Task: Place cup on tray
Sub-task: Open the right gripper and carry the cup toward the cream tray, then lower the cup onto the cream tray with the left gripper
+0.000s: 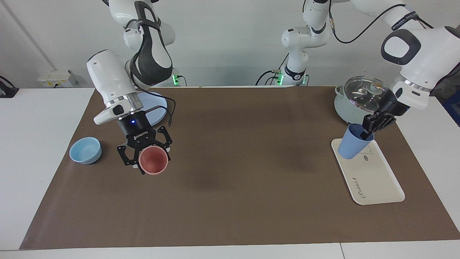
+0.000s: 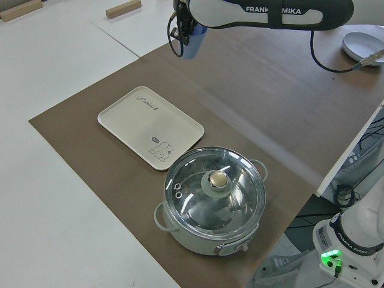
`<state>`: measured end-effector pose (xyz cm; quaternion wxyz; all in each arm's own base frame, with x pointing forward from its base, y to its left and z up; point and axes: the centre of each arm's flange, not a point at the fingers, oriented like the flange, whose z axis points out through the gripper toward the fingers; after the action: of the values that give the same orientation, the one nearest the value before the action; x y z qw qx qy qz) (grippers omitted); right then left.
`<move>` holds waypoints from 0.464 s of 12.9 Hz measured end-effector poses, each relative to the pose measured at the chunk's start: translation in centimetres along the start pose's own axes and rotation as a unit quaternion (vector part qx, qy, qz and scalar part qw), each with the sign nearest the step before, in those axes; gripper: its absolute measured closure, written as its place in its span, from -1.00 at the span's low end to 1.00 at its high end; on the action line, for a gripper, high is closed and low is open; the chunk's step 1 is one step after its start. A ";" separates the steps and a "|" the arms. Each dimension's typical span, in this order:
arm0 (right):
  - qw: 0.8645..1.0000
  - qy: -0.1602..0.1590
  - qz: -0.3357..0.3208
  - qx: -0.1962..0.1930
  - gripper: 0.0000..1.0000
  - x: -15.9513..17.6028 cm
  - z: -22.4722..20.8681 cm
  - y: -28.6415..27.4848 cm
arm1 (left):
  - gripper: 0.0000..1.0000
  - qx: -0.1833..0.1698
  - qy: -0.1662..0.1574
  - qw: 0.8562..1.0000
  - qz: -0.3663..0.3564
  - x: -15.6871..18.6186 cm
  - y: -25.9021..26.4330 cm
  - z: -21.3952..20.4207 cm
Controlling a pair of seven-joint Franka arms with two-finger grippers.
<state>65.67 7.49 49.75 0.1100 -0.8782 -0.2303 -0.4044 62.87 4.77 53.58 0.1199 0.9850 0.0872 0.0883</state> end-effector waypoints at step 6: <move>0.998 0.053 0.011 0.032 -0.66 -8.3 3.3 6.2 | 0.89 0.079 -0.037 0.996 0.024 1.4 -8.6 6.5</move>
<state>66.23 0.76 41.25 0.1548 -0.8543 -0.2272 -0.4412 64.23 11.86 45.40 0.0431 0.9958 0.0653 0.0478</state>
